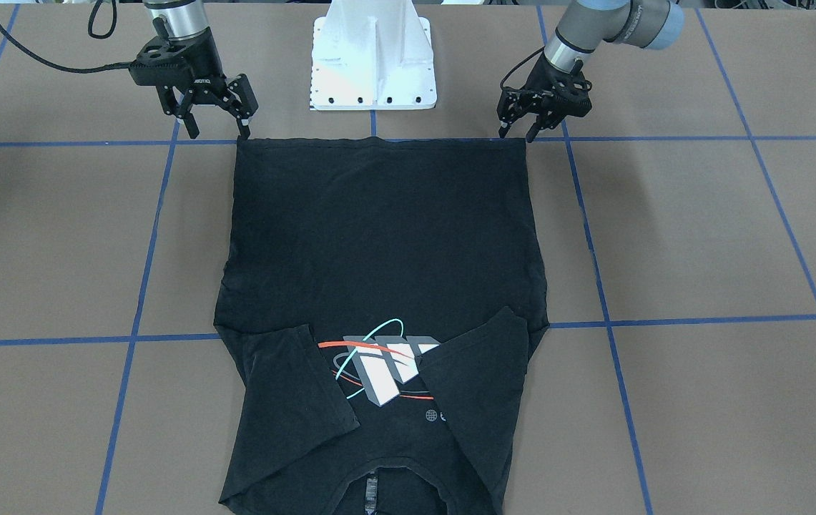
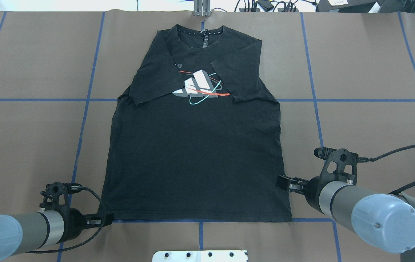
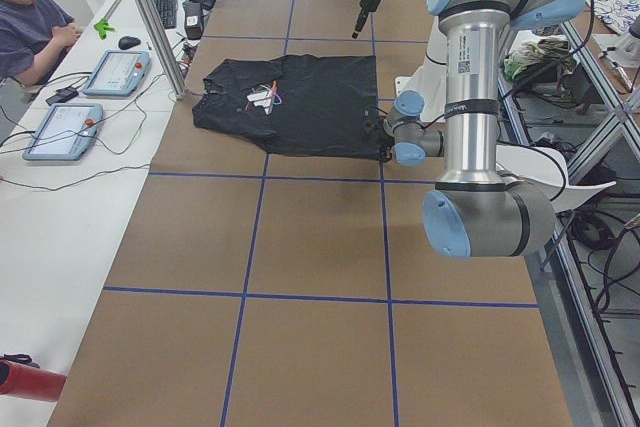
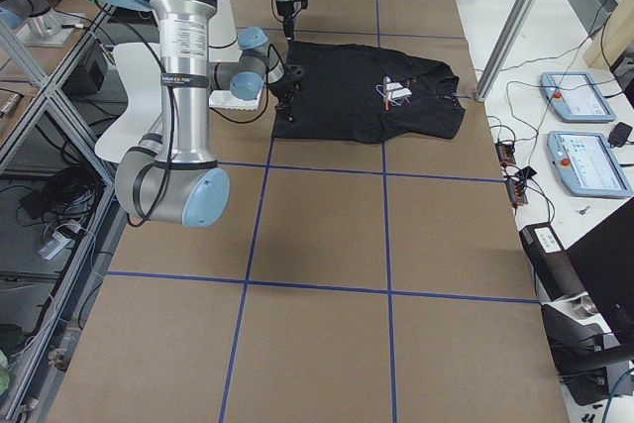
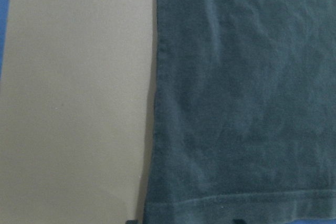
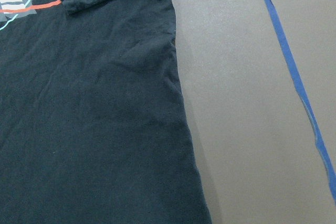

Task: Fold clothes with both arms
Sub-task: 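Move both grippers down to the shirt's hem corners nearest the robot, then grasp the hem corners with both grippers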

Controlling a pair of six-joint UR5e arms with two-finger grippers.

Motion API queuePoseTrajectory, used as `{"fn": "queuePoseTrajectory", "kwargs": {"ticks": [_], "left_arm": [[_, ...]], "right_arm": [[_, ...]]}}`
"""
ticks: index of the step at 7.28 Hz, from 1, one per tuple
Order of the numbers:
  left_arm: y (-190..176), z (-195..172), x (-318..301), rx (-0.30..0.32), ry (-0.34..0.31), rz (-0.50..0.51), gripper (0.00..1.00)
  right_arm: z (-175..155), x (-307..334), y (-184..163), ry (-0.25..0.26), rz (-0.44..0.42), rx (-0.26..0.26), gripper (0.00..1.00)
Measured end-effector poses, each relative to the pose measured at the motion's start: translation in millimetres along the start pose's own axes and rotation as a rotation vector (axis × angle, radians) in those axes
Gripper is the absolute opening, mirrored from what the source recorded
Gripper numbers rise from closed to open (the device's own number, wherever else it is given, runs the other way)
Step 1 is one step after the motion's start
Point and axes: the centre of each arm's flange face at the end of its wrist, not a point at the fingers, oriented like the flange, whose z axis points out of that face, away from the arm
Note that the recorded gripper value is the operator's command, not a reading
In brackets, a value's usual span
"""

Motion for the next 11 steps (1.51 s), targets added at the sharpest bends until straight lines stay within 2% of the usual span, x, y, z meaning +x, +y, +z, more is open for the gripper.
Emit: {"fn": "queuePoseTrajectory", "kwargs": {"ticks": [1, 2, 3, 4, 8, 11], "left_arm": [[0.6, 1.6, -1.5, -0.001, -0.004, 0.001, 0.59], [1.0, 2.4, -1.9, -0.002, -0.006, 0.001, 0.41], [1.2, 2.6, -1.3, -0.002, -0.005, 0.001, 0.17], [1.3, 2.8, -1.0, -0.003, -0.005, 0.001, 0.00], [0.5, 1.5, -0.4, -0.001, -0.002, 0.001, 0.00], [-0.2, -0.6, 5.2, 0.000, 0.010, 0.000, 0.00]], "right_arm": [[0.0, 0.0, 0.0, 0.000, 0.000, 0.000, 1.00], [0.1, 0.0, 0.3, 0.000, 0.000, -0.001, 1.00], [0.2, 0.0, 0.5, 0.000, -0.001, -0.001, 1.00], [0.2, 0.0, 0.6, 0.000, -0.001, -0.001, 1.00], [1.4, 2.3, 2.3, 0.006, -0.003, -0.003, 1.00], [7.3, 5.1, 25.4, 0.014, -0.010, 0.014, 1.00]]}}
